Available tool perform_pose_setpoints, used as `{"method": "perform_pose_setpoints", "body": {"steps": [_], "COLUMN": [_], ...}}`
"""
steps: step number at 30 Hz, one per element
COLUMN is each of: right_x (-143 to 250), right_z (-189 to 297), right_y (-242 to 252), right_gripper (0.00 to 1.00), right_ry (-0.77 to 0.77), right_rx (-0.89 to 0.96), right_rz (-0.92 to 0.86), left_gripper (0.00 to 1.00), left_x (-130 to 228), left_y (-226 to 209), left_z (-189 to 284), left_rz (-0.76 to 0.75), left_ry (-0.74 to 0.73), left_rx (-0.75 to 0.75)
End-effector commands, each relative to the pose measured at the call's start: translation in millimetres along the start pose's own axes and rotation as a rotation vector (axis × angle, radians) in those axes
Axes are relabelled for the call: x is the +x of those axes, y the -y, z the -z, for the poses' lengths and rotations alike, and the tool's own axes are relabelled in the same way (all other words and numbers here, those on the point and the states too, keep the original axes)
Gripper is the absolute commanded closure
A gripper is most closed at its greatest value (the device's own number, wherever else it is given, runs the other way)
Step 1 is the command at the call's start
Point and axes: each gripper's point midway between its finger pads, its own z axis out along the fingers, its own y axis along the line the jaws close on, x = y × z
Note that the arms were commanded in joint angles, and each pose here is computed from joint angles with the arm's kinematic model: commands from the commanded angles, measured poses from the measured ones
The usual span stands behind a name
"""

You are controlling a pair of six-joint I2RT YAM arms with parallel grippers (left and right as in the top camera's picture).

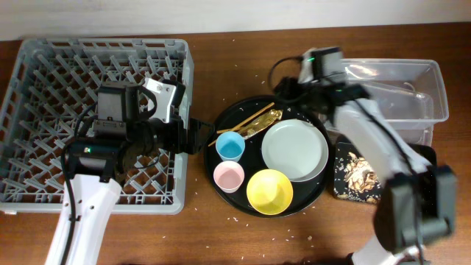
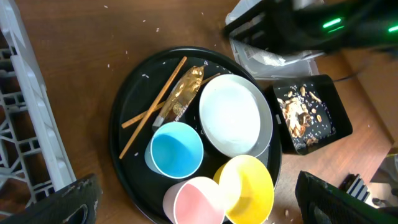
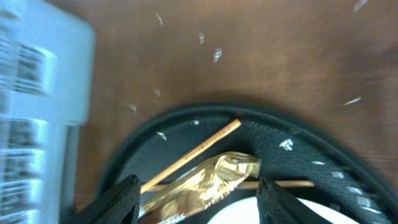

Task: Sort waste into correct bins and load items into the dishwasher rack
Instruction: 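Grasp the blue cup on the black tray with the right gripper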

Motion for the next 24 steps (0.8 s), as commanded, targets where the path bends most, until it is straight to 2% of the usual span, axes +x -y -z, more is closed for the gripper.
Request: {"method": "perform_pose_setpoints", "body": {"steps": [1, 3, 5, 6, 7, 8, 11, 15, 17, 18, 19, 20, 21, 24], "right_x": [25, 32, 43, 45, 44, 41, 31, 3, -4, 0, 9, 15, 19, 45], "right_z": [-57, -74, -87, -90, -91, -90, -83, -48, -29, -23, -13, -3, 4, 10], "right_y": [26, 40, 48, 49, 49, 48, 40, 25, 3, -18, -48, -69, -80, -107], "right_gripper": [0.34, 0.30, 0.32, 0.62, 0.81, 0.95, 0.96, 0.96, 0.96, 0.96, 0.89, 0.62, 0.53, 0.48], "right_ry": [-0.030, -0.037, -0.072, -0.076, -0.071, -0.059, -0.045, 0.030, 0.030, 0.007, -0.023, -0.033, -0.042, -0.084], "right_rx": [0.162, 0.214, 0.224, 0.226, 0.224, 0.221, 0.201, 0.148, 0.050, -0.054, -0.213, -0.314, -0.373, -0.504], "right_rz": [0.008, 0.011, -0.002, -0.002, -0.002, 0.000, -0.002, -0.008, 0.032, 0.125, 0.280, 0.351, 0.363, 0.549], "left_gripper": [0.01, 0.01, 0.01, 0.01, 0.01, 0.01, 0.01, 0.01, 0.01, 0.01, 0.01, 0.01, 0.01, 0.01], "left_x": [-4, -3, -3, -3, -3, -3, -3, -3, -3, -3, -3, -3, -4, -4], "left_y": [3, 3, 3, 3, 3, 3, 3, 3, 3, 3, 3, 3, 3, 3], "left_z": [3, 3, 3, 3, 3, 3, 3, 3, 3, 3, 3, 3, 3, 3], "left_rz": [-0.017, -0.013, -0.012, -0.013, -0.013, -0.012, -0.012, -0.013, -0.013, -0.013, -0.013, -0.013, -0.015, -0.016], "left_ry": [0.011, 0.004, 0.004, 0.005, 0.004, 0.004, 0.004, 0.004, 0.005, 0.005, 0.005, 0.005, 0.009, 0.011], "left_rx": [0.010, 0.010, 0.010, 0.010, 0.010, 0.010, 0.010, 0.010, 0.009, 0.009, 0.009, 0.009, 0.009, 0.010]}}
